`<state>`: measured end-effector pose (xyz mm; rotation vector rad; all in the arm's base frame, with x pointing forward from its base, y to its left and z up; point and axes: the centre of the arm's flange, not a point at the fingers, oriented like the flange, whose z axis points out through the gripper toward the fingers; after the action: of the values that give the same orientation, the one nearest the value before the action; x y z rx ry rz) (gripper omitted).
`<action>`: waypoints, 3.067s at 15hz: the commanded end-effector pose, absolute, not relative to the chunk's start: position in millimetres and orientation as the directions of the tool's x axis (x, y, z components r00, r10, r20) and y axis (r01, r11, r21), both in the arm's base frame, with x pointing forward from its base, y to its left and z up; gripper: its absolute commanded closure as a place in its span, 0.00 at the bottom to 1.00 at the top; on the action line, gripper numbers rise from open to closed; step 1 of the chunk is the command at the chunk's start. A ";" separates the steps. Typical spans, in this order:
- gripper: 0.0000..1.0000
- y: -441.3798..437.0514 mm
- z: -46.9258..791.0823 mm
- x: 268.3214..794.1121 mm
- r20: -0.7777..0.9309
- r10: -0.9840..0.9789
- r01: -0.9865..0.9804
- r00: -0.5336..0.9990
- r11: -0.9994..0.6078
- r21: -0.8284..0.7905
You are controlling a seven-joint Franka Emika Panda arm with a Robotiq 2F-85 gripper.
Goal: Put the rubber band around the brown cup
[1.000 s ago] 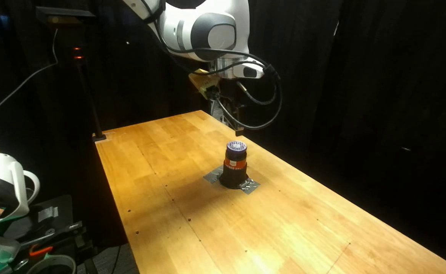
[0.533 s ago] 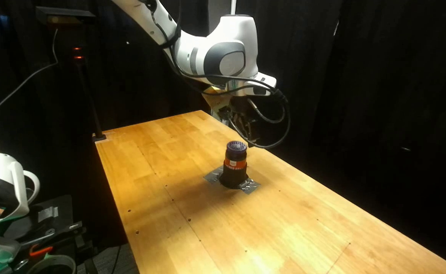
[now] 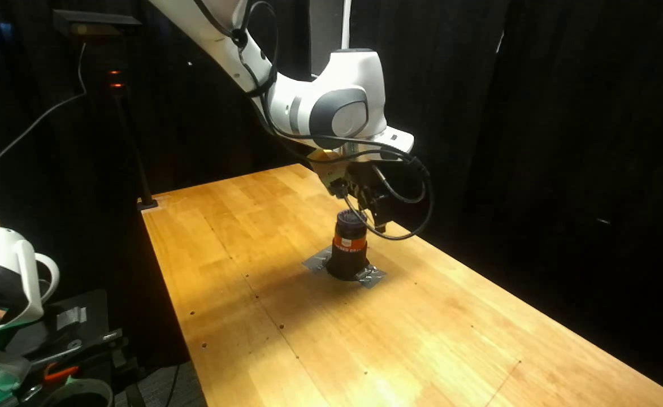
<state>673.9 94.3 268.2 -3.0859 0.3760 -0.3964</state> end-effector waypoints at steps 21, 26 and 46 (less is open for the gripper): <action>0.00 101.5 263.8 647.6 -0.180 -0.315 -0.325 0.932 -0.946 -0.026; 0.00 98.2 267.2 642.6 -0.252 -0.296 -0.314 0.922 -0.949 -0.034; 0.34 100.0 246.2 585.8 -0.121 -0.294 -0.299 0.948 -0.954 -0.024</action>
<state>623.1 100.0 234.5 -3.0229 0.4731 0.2233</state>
